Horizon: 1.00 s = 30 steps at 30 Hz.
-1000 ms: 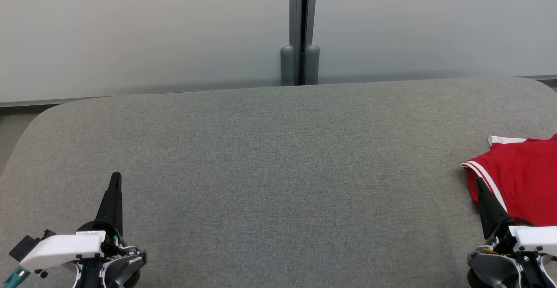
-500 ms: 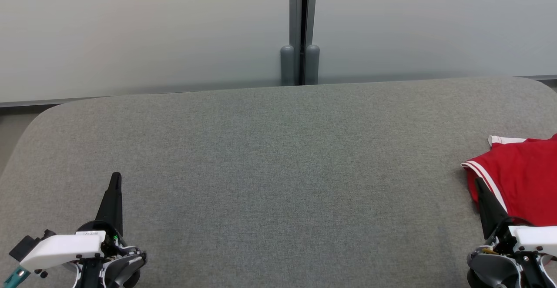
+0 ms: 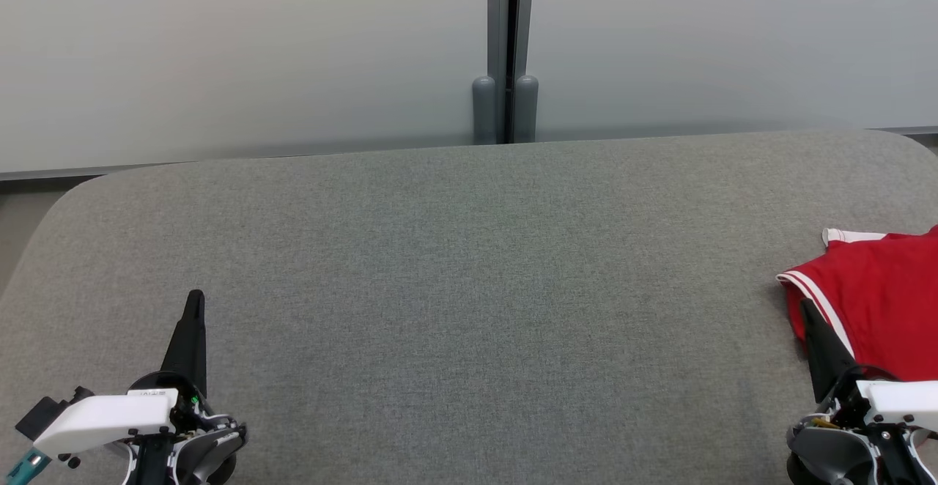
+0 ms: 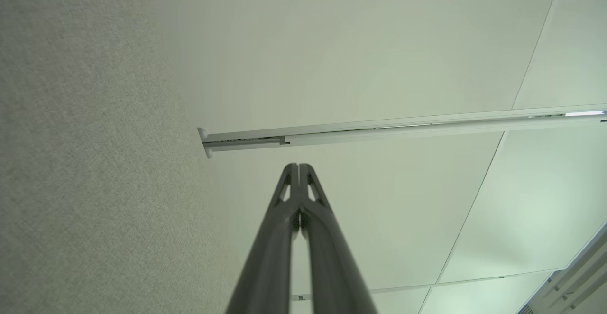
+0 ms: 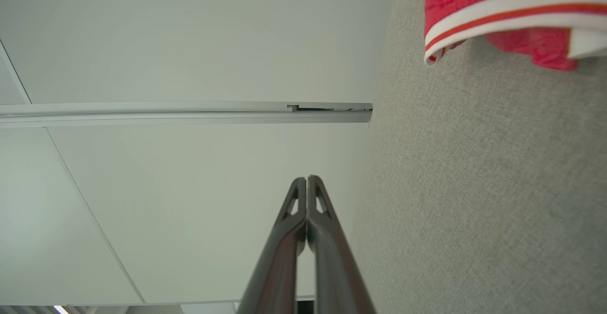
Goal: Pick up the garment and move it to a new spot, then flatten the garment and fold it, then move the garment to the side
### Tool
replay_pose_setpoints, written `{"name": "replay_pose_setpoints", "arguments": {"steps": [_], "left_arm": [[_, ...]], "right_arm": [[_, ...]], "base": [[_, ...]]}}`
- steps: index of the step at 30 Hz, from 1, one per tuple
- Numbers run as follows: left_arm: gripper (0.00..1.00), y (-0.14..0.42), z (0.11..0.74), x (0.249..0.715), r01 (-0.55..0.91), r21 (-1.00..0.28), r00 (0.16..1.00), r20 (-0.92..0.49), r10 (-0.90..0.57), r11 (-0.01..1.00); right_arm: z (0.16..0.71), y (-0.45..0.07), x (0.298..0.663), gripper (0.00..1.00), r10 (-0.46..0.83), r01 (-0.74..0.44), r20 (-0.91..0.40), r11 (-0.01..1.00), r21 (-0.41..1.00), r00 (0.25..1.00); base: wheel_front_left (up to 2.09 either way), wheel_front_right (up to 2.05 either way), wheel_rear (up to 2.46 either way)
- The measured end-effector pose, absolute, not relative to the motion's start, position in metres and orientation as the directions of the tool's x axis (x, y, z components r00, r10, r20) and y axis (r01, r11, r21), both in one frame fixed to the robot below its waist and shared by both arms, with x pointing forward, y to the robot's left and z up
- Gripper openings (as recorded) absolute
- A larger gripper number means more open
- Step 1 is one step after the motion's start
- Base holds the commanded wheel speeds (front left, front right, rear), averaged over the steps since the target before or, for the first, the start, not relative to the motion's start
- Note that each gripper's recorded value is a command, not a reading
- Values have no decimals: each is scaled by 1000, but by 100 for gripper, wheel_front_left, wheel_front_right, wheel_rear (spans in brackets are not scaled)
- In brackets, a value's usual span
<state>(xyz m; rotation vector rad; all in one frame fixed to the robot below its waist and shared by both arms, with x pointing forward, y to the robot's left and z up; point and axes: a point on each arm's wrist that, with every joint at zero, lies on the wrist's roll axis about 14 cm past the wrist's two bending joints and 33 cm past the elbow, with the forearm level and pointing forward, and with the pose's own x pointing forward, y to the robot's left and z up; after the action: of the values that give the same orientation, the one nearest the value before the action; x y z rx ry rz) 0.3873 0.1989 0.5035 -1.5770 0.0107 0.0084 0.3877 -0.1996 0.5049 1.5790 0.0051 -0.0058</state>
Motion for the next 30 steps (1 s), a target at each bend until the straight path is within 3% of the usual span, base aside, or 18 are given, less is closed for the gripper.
{"name": "replay_pose_setpoints", "arguments": {"steps": [30], "left_arm": [[0,199,503,387,-12,-1000,1000,-12,-2,-6]], "right_arm": [[505,-200,388,0,-1,7,-7,-8,1000,1000]], "base": [[0,0,0]]}}
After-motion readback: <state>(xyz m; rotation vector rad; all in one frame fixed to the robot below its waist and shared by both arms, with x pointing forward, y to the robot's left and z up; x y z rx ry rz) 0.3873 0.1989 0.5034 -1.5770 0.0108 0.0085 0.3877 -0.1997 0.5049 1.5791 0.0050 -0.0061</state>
